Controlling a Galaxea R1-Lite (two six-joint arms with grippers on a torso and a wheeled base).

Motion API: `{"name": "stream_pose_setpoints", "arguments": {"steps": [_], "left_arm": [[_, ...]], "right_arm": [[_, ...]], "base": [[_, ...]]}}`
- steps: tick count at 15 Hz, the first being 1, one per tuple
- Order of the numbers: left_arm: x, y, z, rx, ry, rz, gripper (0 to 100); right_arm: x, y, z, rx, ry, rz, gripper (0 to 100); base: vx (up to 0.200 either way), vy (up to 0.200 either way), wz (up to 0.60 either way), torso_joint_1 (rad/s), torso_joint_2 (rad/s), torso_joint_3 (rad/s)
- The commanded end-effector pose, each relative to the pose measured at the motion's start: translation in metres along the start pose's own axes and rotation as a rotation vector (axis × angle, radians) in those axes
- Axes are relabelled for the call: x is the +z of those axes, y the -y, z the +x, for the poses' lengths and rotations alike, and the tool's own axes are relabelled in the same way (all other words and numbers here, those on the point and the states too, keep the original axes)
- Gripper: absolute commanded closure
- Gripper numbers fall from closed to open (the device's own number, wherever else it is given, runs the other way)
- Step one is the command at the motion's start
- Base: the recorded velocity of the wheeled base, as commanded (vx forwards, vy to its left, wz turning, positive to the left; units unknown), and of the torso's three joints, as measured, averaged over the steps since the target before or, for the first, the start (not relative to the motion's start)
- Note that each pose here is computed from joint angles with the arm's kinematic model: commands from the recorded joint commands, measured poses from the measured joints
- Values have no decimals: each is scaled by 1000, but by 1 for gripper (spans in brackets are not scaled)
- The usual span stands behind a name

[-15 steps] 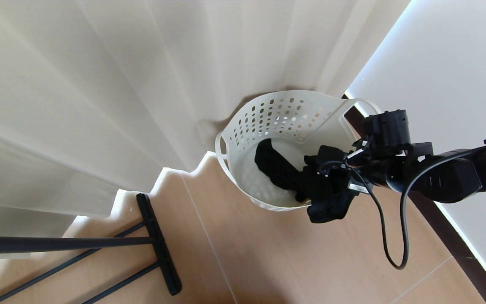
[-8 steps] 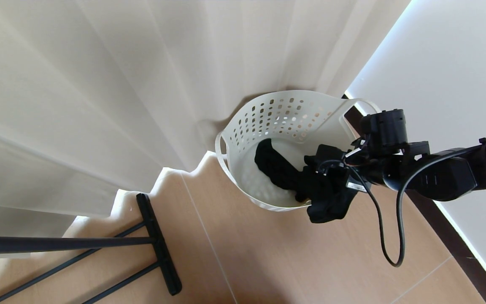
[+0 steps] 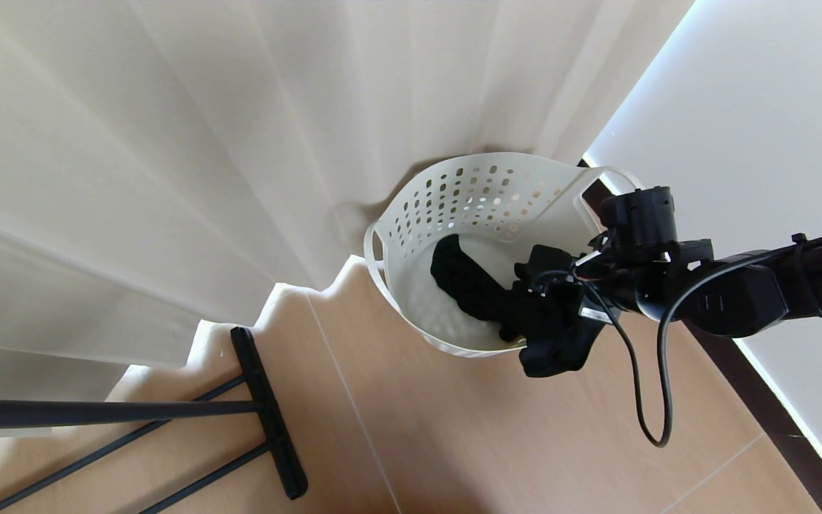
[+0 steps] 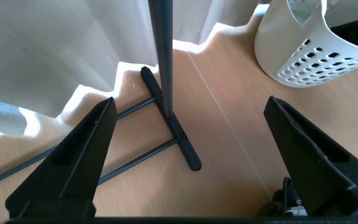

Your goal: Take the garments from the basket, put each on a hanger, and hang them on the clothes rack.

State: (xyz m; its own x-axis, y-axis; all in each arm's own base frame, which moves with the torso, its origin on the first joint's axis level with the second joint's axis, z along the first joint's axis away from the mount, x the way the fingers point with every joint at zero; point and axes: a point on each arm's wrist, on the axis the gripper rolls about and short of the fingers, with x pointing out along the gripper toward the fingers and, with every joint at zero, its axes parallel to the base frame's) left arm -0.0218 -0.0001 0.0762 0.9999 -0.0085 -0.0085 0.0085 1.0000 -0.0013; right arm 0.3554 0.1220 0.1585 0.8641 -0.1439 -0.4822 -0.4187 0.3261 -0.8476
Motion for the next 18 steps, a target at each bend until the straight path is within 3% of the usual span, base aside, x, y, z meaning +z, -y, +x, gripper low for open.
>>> {"name": "stream_pose_setpoints", "arguments": {"steps": [1, 10, 18], "left_arm": [[0, 0, 0, -1, 1, 0, 0], [0, 0, 0, -1, 1, 0, 0], [0, 0, 0, -1, 1, 0, 0]], "right_arm": [[0, -3, 4, 9, -6, -4, 0], [4, -10, 21, -10, 5, 11, 0], [-6, -13, 21, 7, -18, 10, 0]], "base": [[0, 0, 0, 0, 0, 0], [0, 0, 0, 0, 0, 0], [0, 0, 0, 0, 0, 0]]}}
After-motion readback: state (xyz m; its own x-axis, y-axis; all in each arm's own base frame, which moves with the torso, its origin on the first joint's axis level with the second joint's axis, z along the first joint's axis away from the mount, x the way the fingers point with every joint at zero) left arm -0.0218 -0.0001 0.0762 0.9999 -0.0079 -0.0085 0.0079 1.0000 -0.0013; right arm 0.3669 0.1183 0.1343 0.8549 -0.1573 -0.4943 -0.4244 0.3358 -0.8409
